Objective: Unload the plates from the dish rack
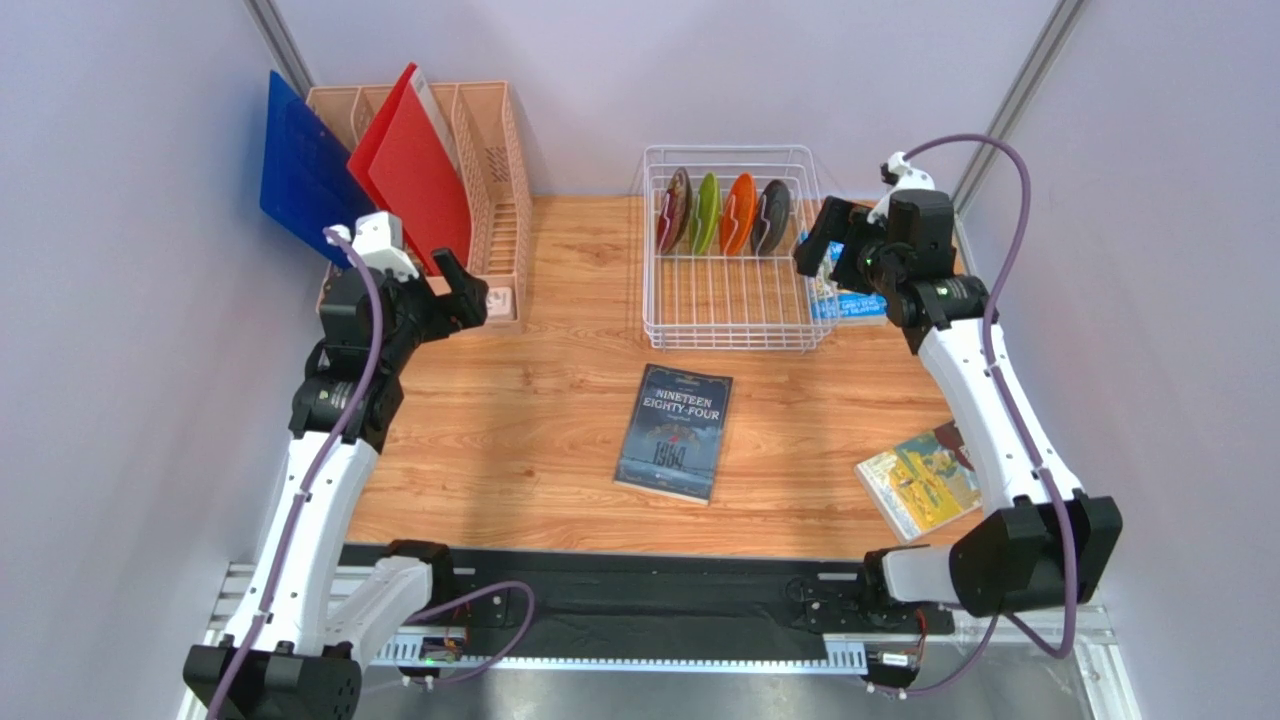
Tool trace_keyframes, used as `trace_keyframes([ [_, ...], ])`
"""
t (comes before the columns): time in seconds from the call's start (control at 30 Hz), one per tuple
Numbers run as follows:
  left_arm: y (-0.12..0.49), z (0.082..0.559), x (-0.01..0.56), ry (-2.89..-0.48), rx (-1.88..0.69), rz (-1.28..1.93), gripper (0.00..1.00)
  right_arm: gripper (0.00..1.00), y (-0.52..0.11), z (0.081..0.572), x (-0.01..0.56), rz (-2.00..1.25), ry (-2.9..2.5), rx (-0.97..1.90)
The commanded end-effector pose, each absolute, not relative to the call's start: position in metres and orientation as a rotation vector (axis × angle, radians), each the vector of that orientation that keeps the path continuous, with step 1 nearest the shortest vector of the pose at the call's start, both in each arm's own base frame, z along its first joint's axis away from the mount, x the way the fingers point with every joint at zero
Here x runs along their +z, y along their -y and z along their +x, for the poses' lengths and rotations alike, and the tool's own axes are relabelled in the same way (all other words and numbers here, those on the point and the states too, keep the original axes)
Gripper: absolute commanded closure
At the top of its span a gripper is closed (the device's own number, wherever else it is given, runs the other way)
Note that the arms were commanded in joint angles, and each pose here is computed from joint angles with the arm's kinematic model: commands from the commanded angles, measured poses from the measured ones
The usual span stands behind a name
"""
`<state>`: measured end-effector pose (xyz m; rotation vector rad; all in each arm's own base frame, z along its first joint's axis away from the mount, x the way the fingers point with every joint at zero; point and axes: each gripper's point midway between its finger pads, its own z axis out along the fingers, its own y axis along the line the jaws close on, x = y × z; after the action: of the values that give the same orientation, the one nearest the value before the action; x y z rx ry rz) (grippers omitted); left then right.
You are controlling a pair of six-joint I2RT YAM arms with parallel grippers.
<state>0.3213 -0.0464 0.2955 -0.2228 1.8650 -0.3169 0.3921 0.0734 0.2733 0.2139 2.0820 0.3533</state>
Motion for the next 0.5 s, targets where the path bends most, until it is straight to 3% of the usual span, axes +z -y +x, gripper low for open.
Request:
trace_keyframes([
  [0.0,0.047,0.330,0.310,-1.824,-0.310,-0.179,0.00,0.00,-0.103,0.410,0.313,0.032,-1.973,0.477],
  [0.13,0.054,0.337,0.296,-1.861,-0.344,-0.159,0.00,0.05,-0.108,0.445,0.318,0.037,-1.985,0.460],
  [0.47,0.084,0.362,0.271,-1.911,-0.510,-0.124,0.09,0.06,-0.146,0.516,0.286,-0.021,-2.122,0.362],
])
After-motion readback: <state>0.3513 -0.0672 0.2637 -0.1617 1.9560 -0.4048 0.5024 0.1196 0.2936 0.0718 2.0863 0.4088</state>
